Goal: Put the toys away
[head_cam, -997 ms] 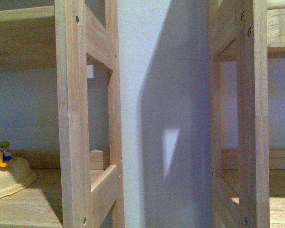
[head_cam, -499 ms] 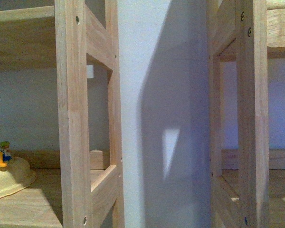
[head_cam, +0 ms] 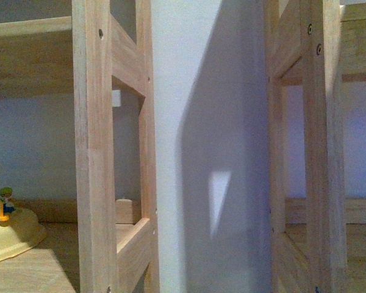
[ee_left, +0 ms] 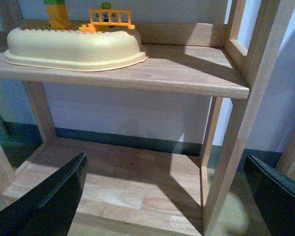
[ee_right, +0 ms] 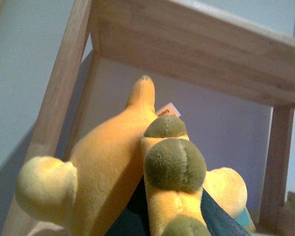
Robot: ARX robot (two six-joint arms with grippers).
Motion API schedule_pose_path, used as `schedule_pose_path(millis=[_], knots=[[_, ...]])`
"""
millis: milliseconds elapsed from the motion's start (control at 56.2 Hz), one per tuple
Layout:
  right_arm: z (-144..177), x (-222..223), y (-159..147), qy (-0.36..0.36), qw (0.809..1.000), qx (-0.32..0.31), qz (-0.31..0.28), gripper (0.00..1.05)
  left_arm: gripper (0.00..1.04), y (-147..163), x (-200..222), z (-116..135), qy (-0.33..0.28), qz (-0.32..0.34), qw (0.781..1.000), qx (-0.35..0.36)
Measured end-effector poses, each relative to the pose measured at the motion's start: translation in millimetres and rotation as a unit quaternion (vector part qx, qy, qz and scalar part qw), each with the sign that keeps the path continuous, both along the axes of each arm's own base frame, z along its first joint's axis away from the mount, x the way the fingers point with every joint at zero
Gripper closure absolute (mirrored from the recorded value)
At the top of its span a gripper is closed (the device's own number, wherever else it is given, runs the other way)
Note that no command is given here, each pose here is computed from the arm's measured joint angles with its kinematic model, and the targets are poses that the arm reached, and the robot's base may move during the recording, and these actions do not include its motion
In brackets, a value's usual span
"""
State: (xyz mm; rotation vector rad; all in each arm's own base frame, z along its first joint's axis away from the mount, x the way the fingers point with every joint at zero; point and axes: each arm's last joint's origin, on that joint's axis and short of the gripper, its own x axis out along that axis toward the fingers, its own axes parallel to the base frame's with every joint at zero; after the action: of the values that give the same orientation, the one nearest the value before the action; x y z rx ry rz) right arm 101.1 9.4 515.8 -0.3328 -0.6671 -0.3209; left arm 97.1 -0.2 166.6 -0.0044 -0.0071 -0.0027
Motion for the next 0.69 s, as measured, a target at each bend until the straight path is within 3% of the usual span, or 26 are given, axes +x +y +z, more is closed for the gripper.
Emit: schedule_pose_path(millis=[267, 392, 516, 694], knots=[[27, 1, -46, -0.011, 1.0, -0.014, -0.007, 0.95, 0.06, 0, 0, 0, 0.0, 0.0, 1.0, 0.0], [32, 3, -82, 0.007, 1.0, 0.016, 0.006, 0.95, 0.06, 0, 0, 0, 0.0, 0.0, 1.0, 0.0], [26, 3, -130, 0.038, 0.995, 0.092, 0.016, 0.95, 0.06, 0, 0, 0, 0.0, 0.0, 1.0, 0.0], [25, 27, -139, 0.04, 0.989, 0.133, 0.045, 0.95, 0.06, 0, 0, 0, 0.0, 0.0, 1.0, 0.0]])
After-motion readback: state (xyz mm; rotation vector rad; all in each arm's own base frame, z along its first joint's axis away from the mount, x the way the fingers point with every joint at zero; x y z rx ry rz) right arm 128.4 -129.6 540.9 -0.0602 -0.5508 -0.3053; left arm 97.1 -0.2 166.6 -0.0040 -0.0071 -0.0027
